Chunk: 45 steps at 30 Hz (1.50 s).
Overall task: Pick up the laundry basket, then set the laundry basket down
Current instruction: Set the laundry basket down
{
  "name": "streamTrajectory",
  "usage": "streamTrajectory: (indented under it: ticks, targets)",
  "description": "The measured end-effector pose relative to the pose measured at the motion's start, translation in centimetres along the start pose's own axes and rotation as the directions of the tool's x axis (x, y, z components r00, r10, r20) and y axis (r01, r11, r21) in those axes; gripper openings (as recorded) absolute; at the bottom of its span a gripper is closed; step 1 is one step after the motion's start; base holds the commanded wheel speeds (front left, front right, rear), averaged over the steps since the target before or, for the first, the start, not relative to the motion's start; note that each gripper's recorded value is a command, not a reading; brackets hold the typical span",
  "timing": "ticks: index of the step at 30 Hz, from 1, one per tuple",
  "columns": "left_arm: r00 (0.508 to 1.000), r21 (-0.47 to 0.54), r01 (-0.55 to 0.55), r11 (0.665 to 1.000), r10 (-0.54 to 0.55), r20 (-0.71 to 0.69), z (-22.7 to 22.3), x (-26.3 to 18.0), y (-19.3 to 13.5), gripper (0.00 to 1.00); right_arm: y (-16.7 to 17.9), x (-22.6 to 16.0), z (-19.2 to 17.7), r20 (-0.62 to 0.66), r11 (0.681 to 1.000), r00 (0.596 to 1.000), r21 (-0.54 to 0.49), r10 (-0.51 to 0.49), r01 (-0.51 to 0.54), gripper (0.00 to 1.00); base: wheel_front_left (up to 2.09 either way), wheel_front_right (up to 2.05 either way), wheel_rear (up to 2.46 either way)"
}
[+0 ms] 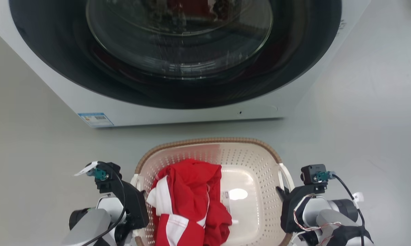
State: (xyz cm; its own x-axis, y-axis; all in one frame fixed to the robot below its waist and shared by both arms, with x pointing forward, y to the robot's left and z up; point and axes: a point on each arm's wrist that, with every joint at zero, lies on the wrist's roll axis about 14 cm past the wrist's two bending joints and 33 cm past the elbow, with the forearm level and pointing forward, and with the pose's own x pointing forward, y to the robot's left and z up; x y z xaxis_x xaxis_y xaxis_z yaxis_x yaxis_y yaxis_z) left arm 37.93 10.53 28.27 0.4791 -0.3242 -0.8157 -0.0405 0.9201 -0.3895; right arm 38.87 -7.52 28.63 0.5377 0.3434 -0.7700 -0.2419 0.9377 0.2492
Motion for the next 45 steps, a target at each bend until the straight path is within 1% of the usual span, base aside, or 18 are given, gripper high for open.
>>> streamTrajectory:
  ticks: [15, 26, 30, 34, 45]
  targets:
    - [1.000, -0.011, -0.006, 1.000, 0.006, 0.030, 1.5, 5.3, 1.7, 0.00, -2.5, 5.5, 0.3, -0.008, 1.000, 1.000, -0.015, -0.008, 0.008, 0.00, 0.00, 0.00, 0.00]
    - [0.997, -0.002, -0.010, 1.000, 0.010, 0.071, 3.3, 10.1, 3.2, 0.00, -4.2, 10.7, 0.7, 0.007, 1.000, 1.000, -0.014, -0.009, 0.009, 0.00, 0.00, 0.00, 0.00]
    - [0.997, -0.006, -0.016, 1.000, 0.016, 0.069, 3.1, 11.6, 3.9, 0.00, -4.6, 12.3, -0.1, 0.001, 1.000, 1.000, -0.009, -0.005, 0.005, 0.00, 0.00, 0.00, 0.00]
    - [0.999, -0.006, -0.027, 1.000, 0.027, 0.044, 1.7, 12.6, 4.7, 0.00, -4.9, 13.4, -1.6, -0.025, 1.000, 1.000, -0.003, -0.006, 0.006, 0.00, 0.00, 0.00, 0.00]
    - [0.999, -0.009, -0.041, 0.999, 0.041, 0.011, 0.1, 13.8, 5.4, 0.00, -5.2, 14.4, -3.7, -0.057, 1.000, 0.998, 0.010, -0.011, 0.012, 0.00, 0.00, 0.00, 0.00]
